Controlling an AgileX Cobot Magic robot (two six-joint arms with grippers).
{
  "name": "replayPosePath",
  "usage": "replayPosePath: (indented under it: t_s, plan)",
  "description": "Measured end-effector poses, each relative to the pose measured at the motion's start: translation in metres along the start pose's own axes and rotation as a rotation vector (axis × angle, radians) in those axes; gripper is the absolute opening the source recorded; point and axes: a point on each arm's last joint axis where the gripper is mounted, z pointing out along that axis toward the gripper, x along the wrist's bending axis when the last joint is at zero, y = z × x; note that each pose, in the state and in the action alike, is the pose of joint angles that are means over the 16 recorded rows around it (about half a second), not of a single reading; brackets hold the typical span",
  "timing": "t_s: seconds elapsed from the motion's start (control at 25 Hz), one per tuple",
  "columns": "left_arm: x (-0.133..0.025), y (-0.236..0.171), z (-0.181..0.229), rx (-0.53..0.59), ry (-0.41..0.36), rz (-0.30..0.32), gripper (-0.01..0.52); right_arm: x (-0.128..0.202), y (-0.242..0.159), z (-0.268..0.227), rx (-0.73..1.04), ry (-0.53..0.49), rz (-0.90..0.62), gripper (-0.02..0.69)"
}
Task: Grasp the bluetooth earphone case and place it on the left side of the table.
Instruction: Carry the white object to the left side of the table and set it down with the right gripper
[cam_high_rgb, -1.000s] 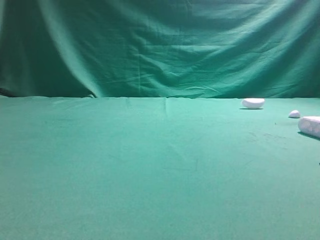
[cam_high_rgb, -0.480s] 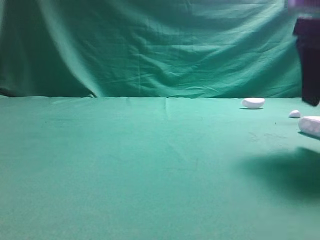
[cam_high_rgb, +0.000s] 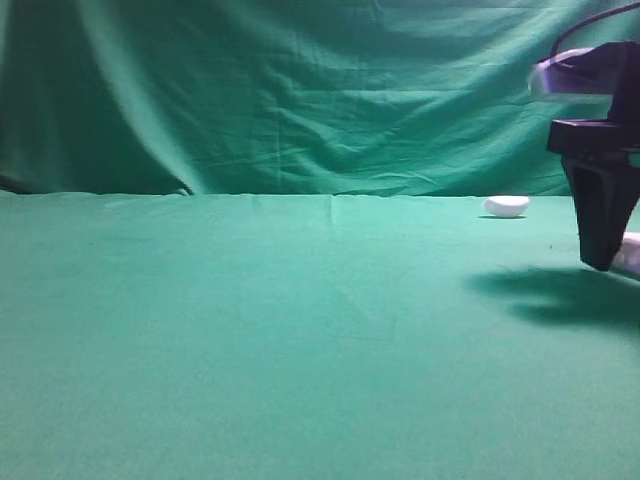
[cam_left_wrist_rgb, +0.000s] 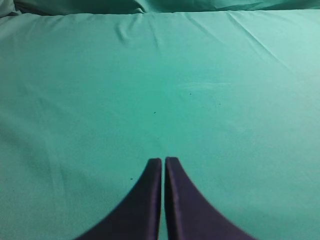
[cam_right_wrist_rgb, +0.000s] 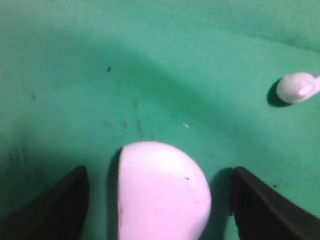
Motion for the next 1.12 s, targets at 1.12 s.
replayPosePath:
  t_s: [1.12]
  plan:
    - [0.0,0.0,0.0,0.0,0.0,0.0,0.0,0.23,0.139,-0.066,-0.311,0.204,-0.418,0.323]
